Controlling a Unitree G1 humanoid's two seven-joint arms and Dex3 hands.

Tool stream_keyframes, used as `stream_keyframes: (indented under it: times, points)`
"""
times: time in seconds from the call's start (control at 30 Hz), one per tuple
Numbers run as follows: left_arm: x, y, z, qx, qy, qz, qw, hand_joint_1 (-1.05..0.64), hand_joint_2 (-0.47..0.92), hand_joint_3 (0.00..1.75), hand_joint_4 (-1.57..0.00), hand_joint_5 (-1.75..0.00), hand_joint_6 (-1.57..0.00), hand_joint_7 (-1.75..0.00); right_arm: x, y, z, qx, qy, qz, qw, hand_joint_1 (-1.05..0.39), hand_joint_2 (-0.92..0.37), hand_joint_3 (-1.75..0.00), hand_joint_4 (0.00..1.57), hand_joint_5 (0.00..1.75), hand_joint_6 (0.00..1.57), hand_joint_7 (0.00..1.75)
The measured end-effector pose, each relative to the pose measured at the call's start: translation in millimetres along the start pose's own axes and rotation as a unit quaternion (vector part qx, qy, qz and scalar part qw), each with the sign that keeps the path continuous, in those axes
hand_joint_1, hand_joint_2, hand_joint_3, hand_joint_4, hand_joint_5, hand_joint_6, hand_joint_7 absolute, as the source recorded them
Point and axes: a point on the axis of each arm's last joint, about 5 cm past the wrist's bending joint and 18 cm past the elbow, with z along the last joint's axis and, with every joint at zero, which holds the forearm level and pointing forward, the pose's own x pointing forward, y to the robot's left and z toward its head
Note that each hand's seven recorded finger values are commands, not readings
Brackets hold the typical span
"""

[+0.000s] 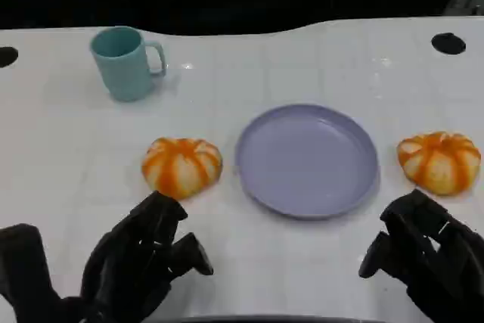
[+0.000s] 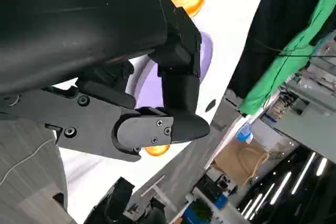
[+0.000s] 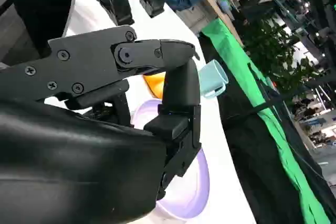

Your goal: Grasp the bread from the table and place it into the plate.

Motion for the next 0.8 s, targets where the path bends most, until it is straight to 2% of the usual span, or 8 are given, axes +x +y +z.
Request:
stream_keyframes:
  times: [0.8]
  points:
    - [0.9,1.4,2.0,0.013,-0.007,-0.01,1.0,-0.58,0.92,0.41,-0.81,-1.75,-0.54,-1.75,0.4,1.2,0.3,-0.001,0.0,-0.003,1.0,-0.51,-0.92,-0.24,0.63,1.75,0.5,1.56]
